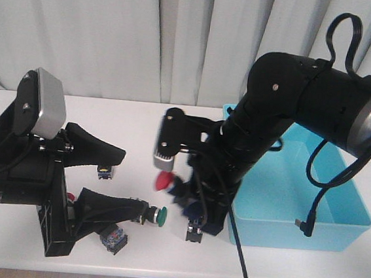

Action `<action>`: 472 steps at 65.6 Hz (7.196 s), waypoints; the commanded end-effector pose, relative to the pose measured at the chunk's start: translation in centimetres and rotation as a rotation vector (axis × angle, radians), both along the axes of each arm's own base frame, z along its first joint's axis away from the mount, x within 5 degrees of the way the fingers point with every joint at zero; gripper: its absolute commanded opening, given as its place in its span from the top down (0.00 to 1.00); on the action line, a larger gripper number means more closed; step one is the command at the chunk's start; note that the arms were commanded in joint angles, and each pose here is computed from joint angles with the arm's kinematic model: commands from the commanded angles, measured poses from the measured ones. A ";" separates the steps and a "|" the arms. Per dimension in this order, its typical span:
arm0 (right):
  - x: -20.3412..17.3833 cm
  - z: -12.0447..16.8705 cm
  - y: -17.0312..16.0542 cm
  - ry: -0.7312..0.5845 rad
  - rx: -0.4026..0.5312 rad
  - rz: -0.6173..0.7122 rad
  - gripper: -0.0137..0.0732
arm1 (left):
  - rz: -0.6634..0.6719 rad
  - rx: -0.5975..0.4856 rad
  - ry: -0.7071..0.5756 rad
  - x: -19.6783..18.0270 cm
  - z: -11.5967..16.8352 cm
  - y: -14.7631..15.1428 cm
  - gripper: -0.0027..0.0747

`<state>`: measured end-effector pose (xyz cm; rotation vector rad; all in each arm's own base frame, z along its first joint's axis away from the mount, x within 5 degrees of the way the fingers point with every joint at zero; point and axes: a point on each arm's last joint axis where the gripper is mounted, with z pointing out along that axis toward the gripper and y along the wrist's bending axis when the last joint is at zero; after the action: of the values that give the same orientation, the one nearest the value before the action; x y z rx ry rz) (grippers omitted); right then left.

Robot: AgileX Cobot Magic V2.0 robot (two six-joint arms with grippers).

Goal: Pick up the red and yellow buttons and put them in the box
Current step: 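Carry the red button with the right gripper into the blue box, release, then raise the open right gripper out of the box, then lower the left gripper onto the yellow-capped button and close on it, then lift the yellow button with the left gripper toward the table center, then grasp the yellow button from the left gripper with the right gripper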

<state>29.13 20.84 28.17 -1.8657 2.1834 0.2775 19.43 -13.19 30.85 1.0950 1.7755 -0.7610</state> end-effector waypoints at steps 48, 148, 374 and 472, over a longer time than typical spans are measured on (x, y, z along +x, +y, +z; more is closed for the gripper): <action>9.3 -3.6 -19.2 0.157 -0.001 -1.365 0.62 | 0.017 -0.076 -0.016 0.0 1.6 -0.2 0.25; 3.0 4.4 -10.3 -0.167 0.270 -1.060 0.44 | 0.017 -0.076 -0.016 0.0 1.6 -0.2 0.25; -12.9 3.5 -10.6 -0.316 0.493 -0.790 0.49 | 0.701 0.334 0.247 12.0 0.3 1.8 0.84; -8.9 -1.1 -5.2 -0.343 0.446 -0.240 0.20 | 0.062 -0.189 0.458 4.4 -0.3 -2.6 0.83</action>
<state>19.66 14.83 25.59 -1.3186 2.0188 0.3055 24.23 -15.45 28.53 0.8113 2.1327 -1.0973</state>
